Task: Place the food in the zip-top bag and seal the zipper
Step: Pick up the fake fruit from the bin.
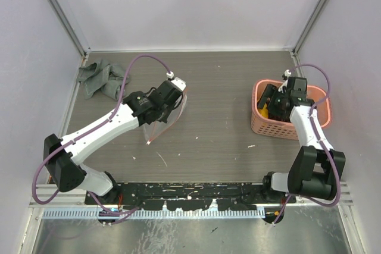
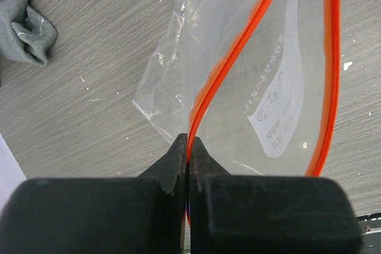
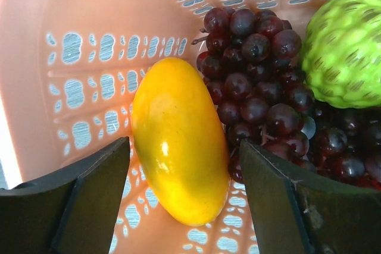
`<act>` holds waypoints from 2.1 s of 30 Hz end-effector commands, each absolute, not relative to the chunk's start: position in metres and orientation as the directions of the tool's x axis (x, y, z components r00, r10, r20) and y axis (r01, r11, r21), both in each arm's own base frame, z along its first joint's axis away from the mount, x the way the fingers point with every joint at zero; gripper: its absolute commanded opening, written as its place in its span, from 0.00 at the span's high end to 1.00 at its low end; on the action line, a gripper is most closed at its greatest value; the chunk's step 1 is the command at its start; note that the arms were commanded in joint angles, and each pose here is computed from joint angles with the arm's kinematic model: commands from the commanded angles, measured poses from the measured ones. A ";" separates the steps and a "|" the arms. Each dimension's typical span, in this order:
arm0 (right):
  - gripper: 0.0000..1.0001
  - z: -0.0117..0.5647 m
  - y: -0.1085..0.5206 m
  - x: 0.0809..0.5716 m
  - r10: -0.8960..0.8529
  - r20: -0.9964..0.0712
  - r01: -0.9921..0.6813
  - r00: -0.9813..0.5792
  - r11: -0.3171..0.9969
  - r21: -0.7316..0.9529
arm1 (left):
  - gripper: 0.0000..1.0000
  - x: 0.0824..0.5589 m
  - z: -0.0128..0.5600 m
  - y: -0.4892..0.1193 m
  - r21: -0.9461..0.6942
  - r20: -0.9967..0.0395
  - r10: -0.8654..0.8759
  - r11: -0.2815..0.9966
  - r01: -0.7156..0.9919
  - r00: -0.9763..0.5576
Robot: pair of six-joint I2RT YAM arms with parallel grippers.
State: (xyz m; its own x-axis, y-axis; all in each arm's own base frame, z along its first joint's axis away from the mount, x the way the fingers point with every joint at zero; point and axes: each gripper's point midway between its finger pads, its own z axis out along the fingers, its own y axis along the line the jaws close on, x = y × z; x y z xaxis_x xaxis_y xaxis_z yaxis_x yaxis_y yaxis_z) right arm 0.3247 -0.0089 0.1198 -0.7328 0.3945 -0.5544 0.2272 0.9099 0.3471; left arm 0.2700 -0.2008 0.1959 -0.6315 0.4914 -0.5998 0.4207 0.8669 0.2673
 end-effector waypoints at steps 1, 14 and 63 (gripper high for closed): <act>0.21 0.115 -0.007 0.335 0.390 -0.568 0.199 -0.724 0.908 0.370 | 1.00 0.277 0.213 -0.205 0.260 -0.633 0.479 0.872 0.416 -0.608; 0.37 0.101 -0.004 0.342 0.403 -0.550 0.198 -0.732 0.898 0.394 | 1.00 0.275 0.214 -0.206 0.251 -0.635 0.479 0.870 0.425 -0.606; 0.87 0.225 -0.020 0.331 0.437 -0.851 0.156 -0.291 0.899 0.409 | 1.00 0.269 0.222 -0.256 -0.045 -0.652 0.248 0.931 0.362 -0.717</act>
